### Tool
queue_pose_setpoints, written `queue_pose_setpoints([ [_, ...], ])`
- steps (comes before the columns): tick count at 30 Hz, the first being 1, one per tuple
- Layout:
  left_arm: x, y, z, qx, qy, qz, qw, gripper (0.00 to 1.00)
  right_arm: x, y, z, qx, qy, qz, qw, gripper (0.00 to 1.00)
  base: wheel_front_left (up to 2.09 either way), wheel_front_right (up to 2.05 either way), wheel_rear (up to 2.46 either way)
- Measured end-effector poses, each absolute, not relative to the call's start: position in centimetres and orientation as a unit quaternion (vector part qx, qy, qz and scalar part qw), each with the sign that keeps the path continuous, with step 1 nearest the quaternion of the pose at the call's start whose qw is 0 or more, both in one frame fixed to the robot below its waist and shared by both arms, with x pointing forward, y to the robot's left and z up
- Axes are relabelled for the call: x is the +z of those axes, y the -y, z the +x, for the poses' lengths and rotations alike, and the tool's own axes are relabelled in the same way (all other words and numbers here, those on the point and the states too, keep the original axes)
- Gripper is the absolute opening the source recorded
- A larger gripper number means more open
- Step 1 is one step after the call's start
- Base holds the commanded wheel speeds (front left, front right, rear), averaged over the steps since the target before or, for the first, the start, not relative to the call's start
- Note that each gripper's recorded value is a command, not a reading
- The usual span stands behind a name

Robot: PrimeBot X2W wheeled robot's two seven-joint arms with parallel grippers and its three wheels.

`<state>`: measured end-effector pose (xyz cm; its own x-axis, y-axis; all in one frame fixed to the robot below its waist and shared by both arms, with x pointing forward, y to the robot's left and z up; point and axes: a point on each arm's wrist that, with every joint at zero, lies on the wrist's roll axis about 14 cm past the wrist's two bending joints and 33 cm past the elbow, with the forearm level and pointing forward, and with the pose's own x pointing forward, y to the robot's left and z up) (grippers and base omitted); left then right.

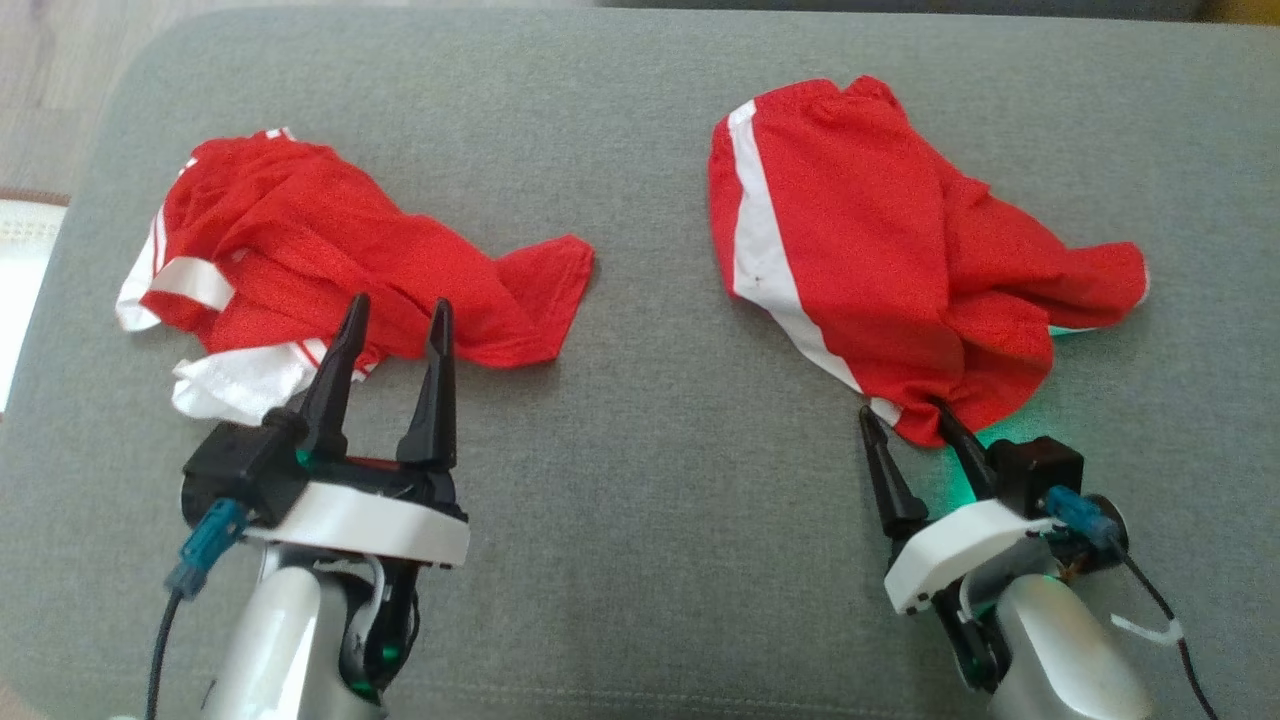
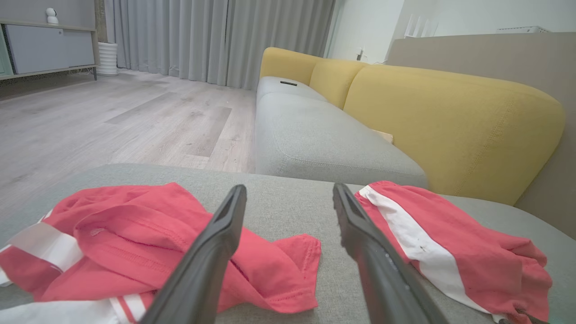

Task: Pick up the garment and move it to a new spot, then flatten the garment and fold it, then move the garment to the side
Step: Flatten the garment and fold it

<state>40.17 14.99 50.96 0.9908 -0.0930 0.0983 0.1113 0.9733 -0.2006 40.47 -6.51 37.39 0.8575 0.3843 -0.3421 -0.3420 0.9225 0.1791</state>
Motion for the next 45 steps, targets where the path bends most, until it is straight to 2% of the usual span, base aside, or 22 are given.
queue_pose_setpoints([
  [3, 50.8, -15.3, 40.1, -0.047, 0.041, -0.102, 0.993, 1.00, 36.7, 6.5, 40.8, 0.188, -0.201, 0.054, 0.960, 1.00, 0.00, 0.00, 0.00],
  [4, 50.7, -15.3, 40.1, -0.045, 0.041, -0.102, 0.993, 1.00, 36.6, 6.5, 41.0, 0.187, -0.202, 0.053, 0.960, 0.64, 0.00, 0.00, 0.00],
  [5, 50.7, -15.3, 40.1, -0.045, 0.041, -0.102, 0.993, 1.00, 36.6, 6.6, 41.2, 0.185, -0.202, 0.052, 0.960, 0.00, 0.00, 0.00, 0.00],
  [13, 51.0, -14.3, 40.6, -0.058, 0.045, -0.106, 0.992, 1.00, 37.0, 9.1, 41.5, 0.160, -0.195, 0.018, 0.967, 0.00, 0.00, 0.00, 0.00],
  [21, 52.2, -11.8, 41.1, -0.092, 0.058, -0.119, 0.987, 1.00, 39.6, 16.8, 41.4, 0.079, -0.154, -0.066, 0.983, 0.00, 0.00, 0.00, 0.00],
  [23, 52.7, -11.2, 41.1, -0.100, 0.065, -0.120, 0.986, 1.00, 40.4, 20.6, 40.4, 0.042, -0.156, -0.102, 0.982, 0.00, 0.00, 0.00, 0.00],
  [29, 53.2, -10.3, 40.8, -0.109, 0.069, -0.129, 0.983, 1.00, 42.4, 25.4, 39.4, -0.012, -0.157, -0.151, 0.976, 0.00, 0.00, 0.00, 0.00],
  [30, 53.1, -10.2, 40.7, -0.111, 0.067, -0.129, 0.983, 1.00, 42.6, 25.9, 39.3, -0.019, -0.157, -0.155, 0.975, 0.22, 0.00, 0.00, 0.00],
  [31, 53.0, -10.1, 40.7, -0.112, 0.066, -0.129, 0.983, 1.00, 42.9, 26.2, 39.3, -0.026, -0.154, -0.154, 0.976, 1.00, 0.00, 0.00, 0.00],
  [39, 52.8, -10.0, 40.5, -0.114, 0.063, -0.129, 0.983, 1.00, 46.3, 22.4, 40.7, -0.008, -0.071, -0.105, 0.992, 1.00, 0.00, 0.00, 0.00],
  [45, 53.0, -9.9, 40.5, -0.116, 0.065, -0.130, 0.983, 1.00, 48.2, 18.8, 40.2, 0.024, -0.010, -0.004, 1.000, 1.00, 0.00, 0.00, 0.00],
])
